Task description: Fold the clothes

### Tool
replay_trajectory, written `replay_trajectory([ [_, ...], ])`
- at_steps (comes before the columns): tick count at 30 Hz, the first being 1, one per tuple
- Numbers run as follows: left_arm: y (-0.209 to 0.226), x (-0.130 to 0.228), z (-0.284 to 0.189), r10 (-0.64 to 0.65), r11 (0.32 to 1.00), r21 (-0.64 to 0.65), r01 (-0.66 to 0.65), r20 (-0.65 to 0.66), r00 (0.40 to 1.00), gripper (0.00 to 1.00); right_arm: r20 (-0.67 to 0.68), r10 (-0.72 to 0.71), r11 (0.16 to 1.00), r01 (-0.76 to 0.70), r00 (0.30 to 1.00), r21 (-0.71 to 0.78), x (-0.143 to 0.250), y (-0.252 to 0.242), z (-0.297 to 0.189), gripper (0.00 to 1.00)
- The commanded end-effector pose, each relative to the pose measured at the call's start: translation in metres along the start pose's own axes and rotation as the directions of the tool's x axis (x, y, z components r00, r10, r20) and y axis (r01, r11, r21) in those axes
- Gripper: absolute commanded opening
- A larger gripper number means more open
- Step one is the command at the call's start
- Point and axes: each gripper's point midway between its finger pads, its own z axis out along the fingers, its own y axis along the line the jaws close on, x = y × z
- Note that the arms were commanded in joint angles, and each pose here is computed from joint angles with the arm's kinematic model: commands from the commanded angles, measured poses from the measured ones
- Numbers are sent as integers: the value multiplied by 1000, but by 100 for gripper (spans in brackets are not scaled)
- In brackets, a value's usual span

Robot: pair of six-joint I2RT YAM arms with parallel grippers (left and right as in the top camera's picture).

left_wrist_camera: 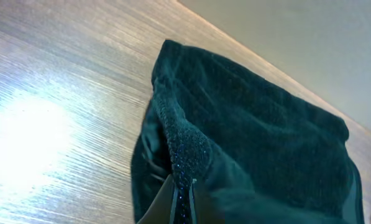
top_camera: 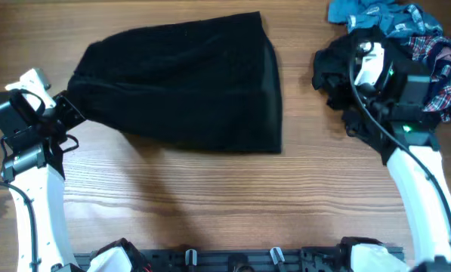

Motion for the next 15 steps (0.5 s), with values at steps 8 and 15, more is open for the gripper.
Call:
replay_trajectory([
  [8, 6, 36, 46, -22, 1000, -21, 19, -139, 990, 4, -84, 28, 996, -35, 996, -78, 20, -8, 36, 4],
  [15, -7, 33, 74, 29, 999, 30, -26, -108, 994, 4, -157, -35, 992, 16, 987, -123, 41, 13, 45, 4],
])
